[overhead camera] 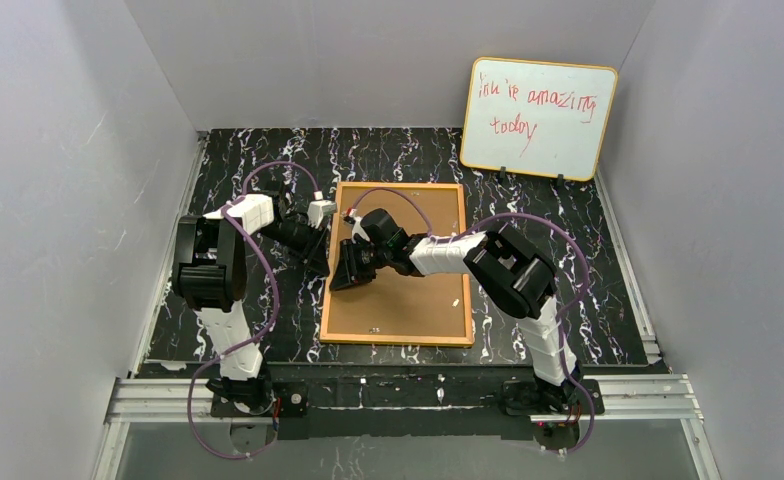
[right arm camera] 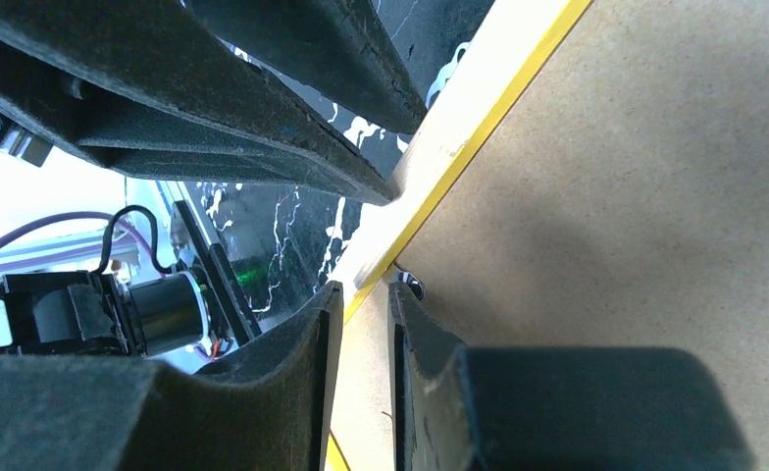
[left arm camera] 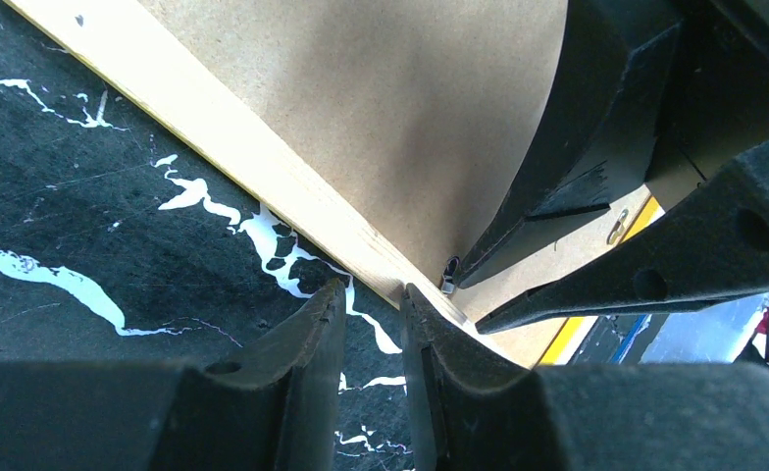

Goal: Put the photo into the frame
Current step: Install the photo frame at the center of the board.

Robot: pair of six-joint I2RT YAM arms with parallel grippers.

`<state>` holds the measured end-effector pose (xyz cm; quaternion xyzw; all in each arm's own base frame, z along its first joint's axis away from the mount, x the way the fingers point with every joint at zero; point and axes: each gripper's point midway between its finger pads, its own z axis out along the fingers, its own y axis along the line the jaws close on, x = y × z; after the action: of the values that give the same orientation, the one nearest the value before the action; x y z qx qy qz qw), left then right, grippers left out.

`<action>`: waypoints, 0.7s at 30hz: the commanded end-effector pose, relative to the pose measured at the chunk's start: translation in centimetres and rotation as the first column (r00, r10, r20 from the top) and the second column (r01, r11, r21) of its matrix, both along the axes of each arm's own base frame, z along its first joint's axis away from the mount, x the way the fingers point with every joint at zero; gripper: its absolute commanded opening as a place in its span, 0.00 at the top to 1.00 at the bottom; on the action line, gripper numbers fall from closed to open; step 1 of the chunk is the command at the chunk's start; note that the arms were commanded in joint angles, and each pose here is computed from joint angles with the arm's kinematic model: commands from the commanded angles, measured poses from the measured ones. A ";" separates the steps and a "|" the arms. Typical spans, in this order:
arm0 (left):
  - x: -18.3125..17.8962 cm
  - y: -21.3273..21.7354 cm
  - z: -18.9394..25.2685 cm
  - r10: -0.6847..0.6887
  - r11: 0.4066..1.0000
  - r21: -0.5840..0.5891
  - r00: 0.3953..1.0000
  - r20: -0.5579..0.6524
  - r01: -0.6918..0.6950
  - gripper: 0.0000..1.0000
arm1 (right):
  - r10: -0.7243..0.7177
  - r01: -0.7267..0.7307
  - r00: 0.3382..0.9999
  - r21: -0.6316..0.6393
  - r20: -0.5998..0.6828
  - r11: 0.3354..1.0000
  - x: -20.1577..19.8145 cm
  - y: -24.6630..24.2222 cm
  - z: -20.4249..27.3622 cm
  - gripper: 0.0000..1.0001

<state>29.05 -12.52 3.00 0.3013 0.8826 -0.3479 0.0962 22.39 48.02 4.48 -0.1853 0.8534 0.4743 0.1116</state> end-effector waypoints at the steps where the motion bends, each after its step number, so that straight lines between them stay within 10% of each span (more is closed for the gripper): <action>1: -0.2 0.5 -0.2 -0.020 0.999 0.030 0.999 0.027 0.019 0.75 | -0.071 0.069 0.995 0.034 0.065 0.997 1.6 0.7 1.0 0.68; 21: 0.6 0.4 0.2 0.008 1.000 0.021 1.000 0.015 -0.009 0.75 | -0.095 0.095 0.995 0.015 0.003 0.995 -0.3 -1.1 1.4 0.63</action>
<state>29.01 -12.53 3.09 0.2945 0.8849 -0.3485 0.0930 22.18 45.92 6.05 -0.1356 0.8622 0.4677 0.1396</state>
